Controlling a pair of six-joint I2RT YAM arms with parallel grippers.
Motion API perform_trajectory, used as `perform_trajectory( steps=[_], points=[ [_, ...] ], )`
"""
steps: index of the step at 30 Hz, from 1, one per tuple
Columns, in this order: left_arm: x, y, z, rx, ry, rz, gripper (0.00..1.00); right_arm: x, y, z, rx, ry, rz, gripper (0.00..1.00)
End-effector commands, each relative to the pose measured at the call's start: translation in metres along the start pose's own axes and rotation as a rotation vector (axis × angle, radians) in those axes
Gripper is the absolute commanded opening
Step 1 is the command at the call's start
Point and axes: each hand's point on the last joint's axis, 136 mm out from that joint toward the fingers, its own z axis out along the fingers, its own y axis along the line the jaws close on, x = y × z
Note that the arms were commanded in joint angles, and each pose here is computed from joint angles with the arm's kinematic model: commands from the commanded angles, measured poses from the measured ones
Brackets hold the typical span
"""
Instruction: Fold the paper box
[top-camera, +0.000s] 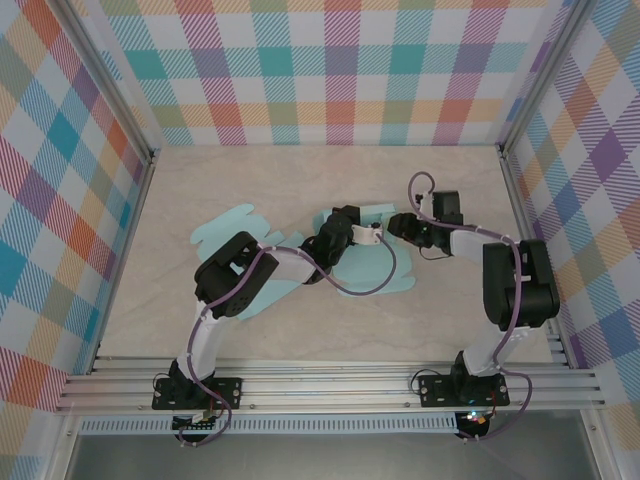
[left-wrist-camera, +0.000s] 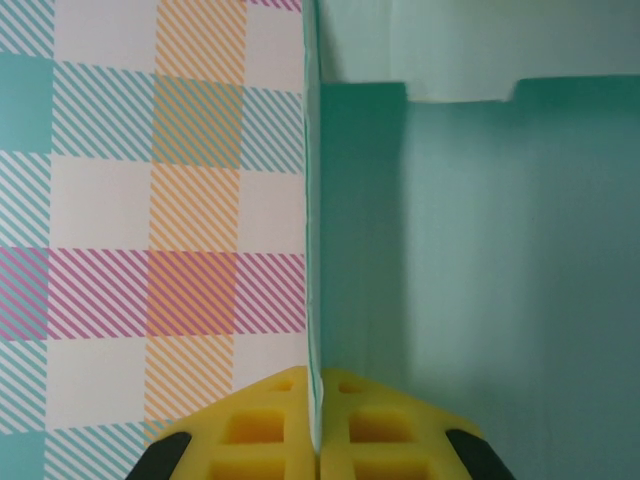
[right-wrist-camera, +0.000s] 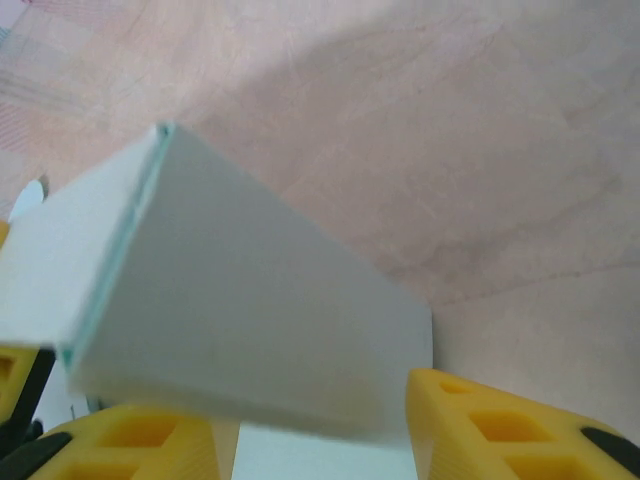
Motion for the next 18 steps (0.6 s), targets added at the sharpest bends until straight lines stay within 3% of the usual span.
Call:
perform_trajectory(
  steps=[1,11,18],
  points=[
    [-0.008,-0.024,-0.008,0.112,-0.053,-0.007,0.00,-0.027,0.009,0.004,0.017,-0.079,-0.071,0.46],
    [-0.010,-0.026,-0.008,0.126,-0.058,-0.034,0.00,-0.034,-0.001,0.014,0.133,-0.109,-0.093,0.43],
    [-0.011,-0.022,-0.005,0.123,-0.056,-0.074,0.00,-0.028,-0.016,0.018,0.262,-0.114,-0.095,0.31]
  ],
)
